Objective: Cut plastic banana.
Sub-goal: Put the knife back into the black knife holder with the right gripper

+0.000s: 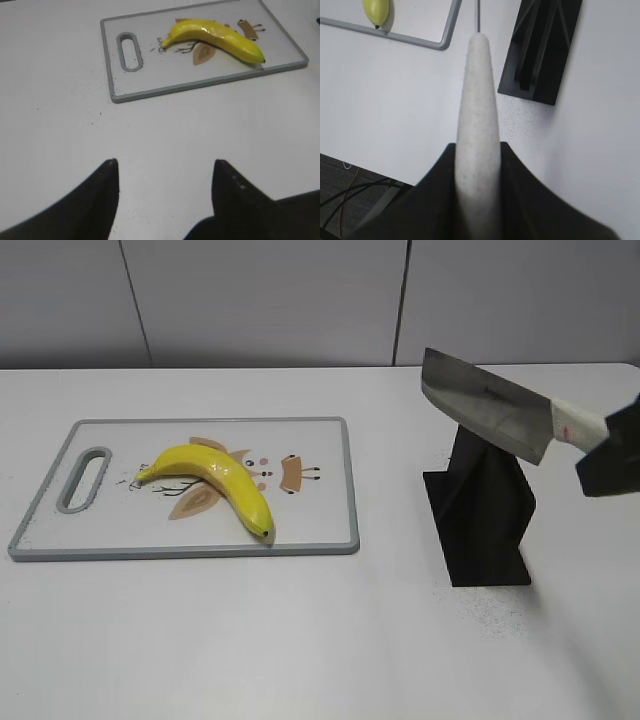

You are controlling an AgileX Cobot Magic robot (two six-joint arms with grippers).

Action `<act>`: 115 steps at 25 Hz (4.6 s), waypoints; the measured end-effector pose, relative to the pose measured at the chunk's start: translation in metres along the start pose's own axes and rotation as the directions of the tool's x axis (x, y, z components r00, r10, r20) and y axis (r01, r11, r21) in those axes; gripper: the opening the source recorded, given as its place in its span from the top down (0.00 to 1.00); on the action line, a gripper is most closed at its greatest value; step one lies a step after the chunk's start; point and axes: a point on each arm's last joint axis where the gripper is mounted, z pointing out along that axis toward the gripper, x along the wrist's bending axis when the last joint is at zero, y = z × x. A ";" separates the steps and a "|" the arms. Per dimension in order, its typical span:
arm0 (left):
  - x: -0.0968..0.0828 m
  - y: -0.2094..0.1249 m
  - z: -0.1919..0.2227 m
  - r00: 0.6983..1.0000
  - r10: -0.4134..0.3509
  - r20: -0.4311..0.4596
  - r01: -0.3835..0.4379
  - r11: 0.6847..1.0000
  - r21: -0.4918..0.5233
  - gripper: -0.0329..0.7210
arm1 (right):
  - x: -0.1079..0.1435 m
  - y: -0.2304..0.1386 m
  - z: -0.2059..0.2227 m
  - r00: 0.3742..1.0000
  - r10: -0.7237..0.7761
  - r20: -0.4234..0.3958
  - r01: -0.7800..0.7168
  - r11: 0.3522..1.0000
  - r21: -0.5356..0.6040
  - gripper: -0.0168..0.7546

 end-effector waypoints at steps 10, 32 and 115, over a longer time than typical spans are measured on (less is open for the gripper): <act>0.003 0.001 0.006 0.999 -0.020 -0.025 0.019 0.999 -0.046 0.25 | -0.013 -0.041 -0.024 0.996 0.088 0.011 -0.085 0.986 -0.141 0.76; 0.003 0.002 0.007 0.999 -0.023 -0.026 0.022 0.999 -0.044 0.27 | -0.026 0.003 0.062 0.979 0.134 0.154 -0.107 0.979 -0.172 0.76; 0.003 0.000 0.005 0.999 -0.021 -0.029 0.019 0.998 -0.059 0.27 | -0.041 -0.178 -0.078 0.962 -0.263 0.074 0.267 0.847 -0.460 0.38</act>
